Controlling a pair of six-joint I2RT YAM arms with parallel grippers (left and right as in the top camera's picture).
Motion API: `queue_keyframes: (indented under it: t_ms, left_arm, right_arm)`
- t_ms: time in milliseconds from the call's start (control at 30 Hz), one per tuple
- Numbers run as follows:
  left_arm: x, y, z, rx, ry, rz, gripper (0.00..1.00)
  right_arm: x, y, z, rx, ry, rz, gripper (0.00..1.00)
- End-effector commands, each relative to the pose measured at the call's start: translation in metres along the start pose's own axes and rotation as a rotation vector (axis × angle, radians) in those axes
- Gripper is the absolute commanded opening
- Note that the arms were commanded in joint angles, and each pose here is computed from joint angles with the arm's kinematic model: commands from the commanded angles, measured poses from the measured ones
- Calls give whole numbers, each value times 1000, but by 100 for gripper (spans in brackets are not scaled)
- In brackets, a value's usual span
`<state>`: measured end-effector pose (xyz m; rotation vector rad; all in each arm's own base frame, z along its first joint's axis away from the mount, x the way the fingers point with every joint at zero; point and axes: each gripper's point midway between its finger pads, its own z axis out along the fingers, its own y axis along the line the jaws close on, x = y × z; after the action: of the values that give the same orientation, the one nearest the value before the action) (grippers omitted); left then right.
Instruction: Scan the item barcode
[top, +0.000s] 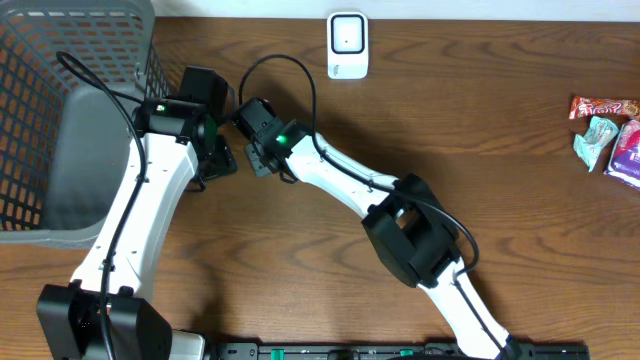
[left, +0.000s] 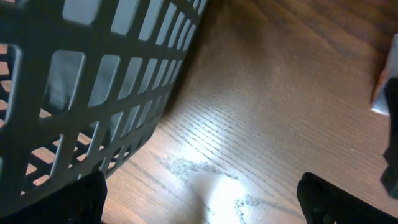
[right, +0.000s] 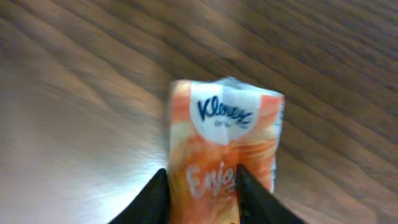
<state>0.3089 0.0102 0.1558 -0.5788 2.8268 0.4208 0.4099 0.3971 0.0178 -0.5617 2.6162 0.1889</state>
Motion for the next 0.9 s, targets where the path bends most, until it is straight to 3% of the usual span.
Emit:
queue_keyframes:
  t_ms: [0,67,167,300,667,867]
  left_arm:
    - [2,3,0,-10,4,-9,98]
    - [2,3,0,-10,4,-8,98]
    - [2,3,0,-10,4,-8,98]
    - [2,3,0,-10,4,-8,98]
    - [2,3,0,-10,4,-8,98]
    - [2,3,0,-10,4,-8,98]
  right_arm:
    - [19,-38,24,116,62,12,24]
    - [18,-53,24,155,66,22,22]
    - [22,-74,22,198,99,39,2]
    - [28,-85,11,108,186,97,1]
    - [-1,-85,-90,-620,271,228,1]
    - [14,-128,-103,-836,296,367,1]
